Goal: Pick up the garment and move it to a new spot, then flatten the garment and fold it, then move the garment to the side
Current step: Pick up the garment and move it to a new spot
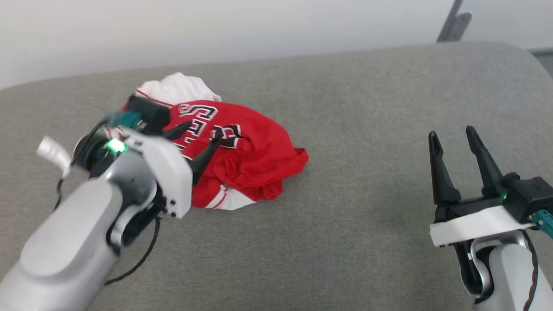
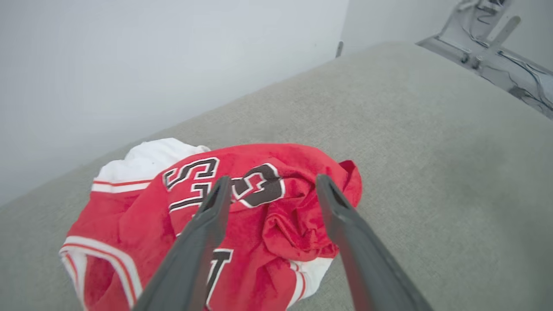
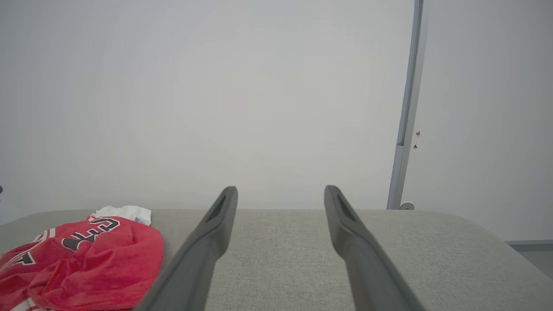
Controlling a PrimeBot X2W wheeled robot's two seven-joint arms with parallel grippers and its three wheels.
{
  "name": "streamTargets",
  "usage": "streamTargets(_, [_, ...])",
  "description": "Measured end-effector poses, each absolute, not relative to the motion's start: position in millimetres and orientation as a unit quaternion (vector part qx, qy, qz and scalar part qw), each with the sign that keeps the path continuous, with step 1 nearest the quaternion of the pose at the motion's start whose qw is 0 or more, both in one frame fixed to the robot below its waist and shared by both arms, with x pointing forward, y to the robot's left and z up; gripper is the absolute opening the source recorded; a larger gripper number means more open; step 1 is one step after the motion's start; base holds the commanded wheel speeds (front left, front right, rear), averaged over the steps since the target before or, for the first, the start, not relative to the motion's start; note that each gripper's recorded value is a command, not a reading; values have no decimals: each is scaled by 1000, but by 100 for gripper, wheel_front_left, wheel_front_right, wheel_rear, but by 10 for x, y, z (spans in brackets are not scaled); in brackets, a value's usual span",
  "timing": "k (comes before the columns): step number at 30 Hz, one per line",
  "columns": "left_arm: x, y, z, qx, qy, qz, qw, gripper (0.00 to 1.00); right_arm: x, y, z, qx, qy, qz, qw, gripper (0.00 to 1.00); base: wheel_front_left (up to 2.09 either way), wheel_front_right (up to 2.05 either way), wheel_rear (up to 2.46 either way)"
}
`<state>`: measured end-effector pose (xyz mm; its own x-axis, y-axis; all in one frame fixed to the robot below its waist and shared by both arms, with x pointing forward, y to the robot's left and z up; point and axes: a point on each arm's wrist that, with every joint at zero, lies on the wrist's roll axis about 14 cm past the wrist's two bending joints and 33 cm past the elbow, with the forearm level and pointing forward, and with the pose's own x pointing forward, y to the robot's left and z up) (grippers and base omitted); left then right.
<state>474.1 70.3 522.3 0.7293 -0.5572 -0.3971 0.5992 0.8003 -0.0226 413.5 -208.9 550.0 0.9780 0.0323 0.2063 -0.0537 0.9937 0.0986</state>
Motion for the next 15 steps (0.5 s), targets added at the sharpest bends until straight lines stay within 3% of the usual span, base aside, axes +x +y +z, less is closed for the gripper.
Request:
streamTargets(4, [4614,1017,5457,20,108,-265,958,100,4091,-2022,5539,53,-107,33,992,100,0,0,0])
streamTargets(15, [4166,1713,5378,-28,7,-152,988,100,4026,-1947,5551,55,-106,46,992,100,0,0,0])
